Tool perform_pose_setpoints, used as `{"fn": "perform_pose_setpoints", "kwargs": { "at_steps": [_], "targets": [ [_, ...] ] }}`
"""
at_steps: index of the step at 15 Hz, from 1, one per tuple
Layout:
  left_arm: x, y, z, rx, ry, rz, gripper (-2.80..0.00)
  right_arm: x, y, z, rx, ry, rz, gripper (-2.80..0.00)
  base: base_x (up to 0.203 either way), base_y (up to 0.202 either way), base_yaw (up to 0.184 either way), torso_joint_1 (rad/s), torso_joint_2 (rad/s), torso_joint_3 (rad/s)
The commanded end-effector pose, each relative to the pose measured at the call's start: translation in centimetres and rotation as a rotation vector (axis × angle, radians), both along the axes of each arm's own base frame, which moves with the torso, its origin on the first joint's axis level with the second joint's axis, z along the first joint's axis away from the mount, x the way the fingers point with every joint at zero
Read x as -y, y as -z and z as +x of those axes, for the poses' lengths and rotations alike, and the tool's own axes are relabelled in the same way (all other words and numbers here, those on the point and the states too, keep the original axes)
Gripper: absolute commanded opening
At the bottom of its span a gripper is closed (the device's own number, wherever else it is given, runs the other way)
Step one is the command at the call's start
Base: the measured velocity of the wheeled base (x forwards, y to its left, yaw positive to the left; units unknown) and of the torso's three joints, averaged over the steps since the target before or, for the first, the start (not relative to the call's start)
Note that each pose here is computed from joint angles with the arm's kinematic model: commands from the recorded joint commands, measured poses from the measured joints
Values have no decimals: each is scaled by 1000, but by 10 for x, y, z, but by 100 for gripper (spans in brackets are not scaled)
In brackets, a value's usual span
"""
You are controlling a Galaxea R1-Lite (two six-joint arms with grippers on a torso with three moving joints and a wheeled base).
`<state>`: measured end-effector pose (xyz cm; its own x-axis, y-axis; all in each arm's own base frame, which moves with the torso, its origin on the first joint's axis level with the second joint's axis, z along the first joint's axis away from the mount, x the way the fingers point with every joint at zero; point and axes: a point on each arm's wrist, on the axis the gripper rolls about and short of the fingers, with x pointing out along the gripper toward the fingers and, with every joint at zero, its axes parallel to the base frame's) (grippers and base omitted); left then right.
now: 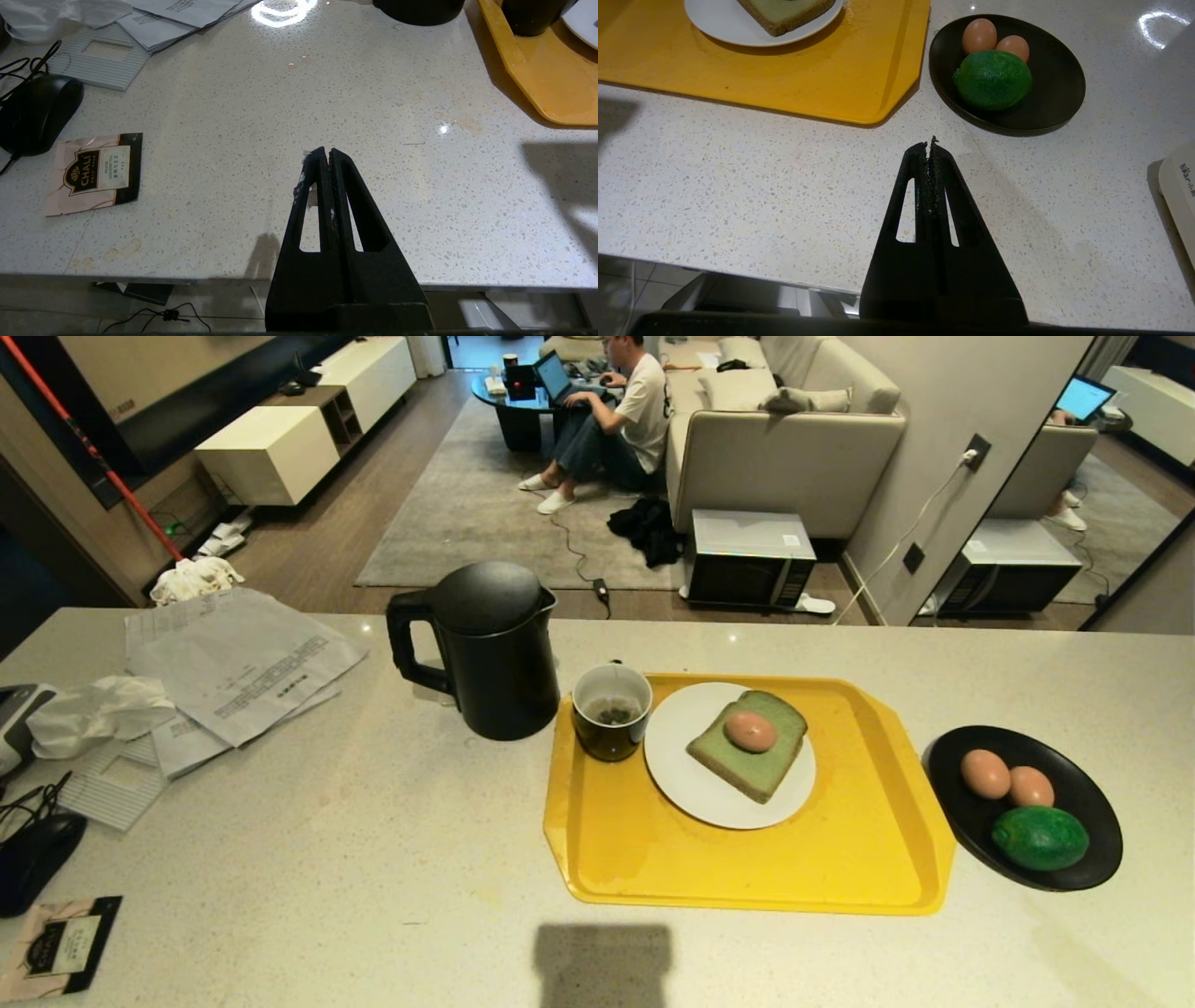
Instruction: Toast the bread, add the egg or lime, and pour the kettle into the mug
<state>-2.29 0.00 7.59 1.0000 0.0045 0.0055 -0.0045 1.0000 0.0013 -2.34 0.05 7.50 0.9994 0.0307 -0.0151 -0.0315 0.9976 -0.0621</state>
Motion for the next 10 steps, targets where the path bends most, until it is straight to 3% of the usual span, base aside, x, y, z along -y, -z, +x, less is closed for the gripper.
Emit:
{"fn": "perform_pose_setpoints", "kwargs": {
  "at_steps": [1, 10],
  "targets": [
    [0, 0, 0, -1, 0, 0, -280, 0, 0, 0, 0, -2, 0, -280, 0, 0, 0, 0, 0, 0],
    [0, 0, 0, -1, 0, 0, -280, 0, 0, 0, -2, 0, 0, -280, 0, 0, 0, 0, 0, 0]
  ]
}}
